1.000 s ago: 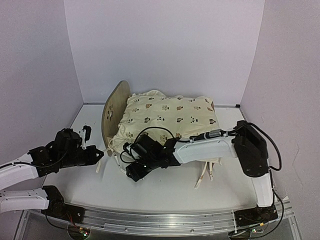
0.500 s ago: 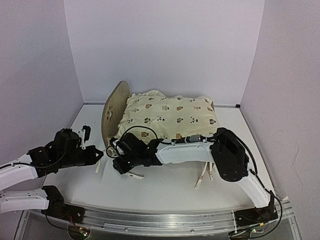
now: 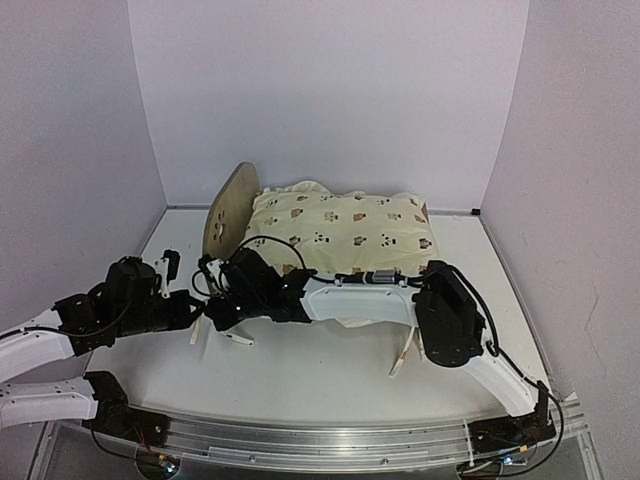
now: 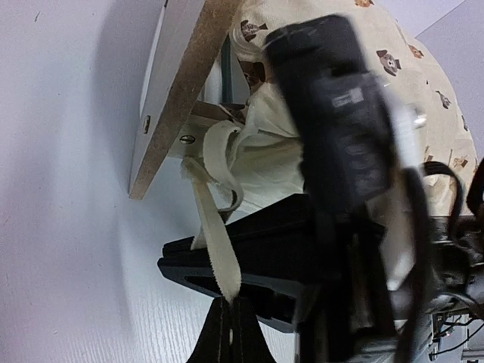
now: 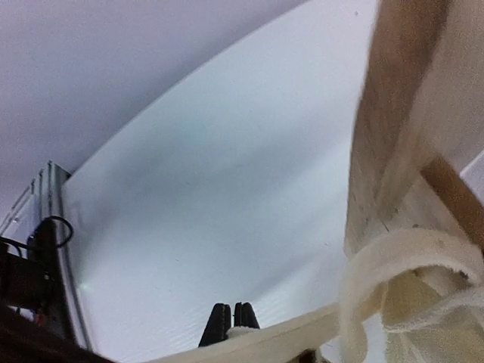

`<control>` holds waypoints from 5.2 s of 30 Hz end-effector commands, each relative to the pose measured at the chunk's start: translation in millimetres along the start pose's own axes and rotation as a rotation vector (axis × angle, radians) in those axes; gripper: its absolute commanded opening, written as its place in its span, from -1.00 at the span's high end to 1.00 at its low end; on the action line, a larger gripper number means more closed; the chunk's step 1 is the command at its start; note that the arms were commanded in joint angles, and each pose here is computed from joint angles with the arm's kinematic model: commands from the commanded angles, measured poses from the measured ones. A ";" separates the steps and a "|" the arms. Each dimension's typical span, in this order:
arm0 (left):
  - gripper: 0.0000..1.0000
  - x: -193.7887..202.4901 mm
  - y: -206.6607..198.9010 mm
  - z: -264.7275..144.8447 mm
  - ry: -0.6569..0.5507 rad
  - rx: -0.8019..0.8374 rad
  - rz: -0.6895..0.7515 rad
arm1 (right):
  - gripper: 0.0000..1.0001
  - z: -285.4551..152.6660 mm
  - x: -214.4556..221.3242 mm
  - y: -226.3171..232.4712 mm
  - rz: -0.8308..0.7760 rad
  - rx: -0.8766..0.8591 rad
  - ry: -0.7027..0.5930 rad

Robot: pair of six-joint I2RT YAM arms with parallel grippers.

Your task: Set up the pet bed

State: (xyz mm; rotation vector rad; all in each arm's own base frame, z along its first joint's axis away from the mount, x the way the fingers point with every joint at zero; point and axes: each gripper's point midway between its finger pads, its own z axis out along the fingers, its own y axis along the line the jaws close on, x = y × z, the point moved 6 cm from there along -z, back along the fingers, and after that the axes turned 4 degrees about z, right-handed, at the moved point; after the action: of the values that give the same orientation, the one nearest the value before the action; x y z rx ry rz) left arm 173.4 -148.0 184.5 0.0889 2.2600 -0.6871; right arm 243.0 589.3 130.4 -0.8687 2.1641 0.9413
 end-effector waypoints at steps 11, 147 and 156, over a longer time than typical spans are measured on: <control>1.00 -19.1 -11.9 -5.9 -0.052 0.022 0.010 | 1.00 -57.9 21.9 -83.6 0.350 -0.236 -0.325; 0.48 16.4 -20.0 99.8 0.020 0.179 0.122 | 1.00 -78.5 4.1 -39.6 0.460 -0.357 -0.611; 1.00 1.5 0.5 93.8 -0.032 -0.070 0.105 | 1.00 -90.8 17.6 -48.6 0.448 -0.301 -0.595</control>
State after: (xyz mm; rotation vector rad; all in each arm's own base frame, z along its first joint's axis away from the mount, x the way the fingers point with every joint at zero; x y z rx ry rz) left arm 218.5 -208.6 112.2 0.2798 2.2603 -0.7392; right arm 244.1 498.5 115.2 -0.1845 1.8119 1.5344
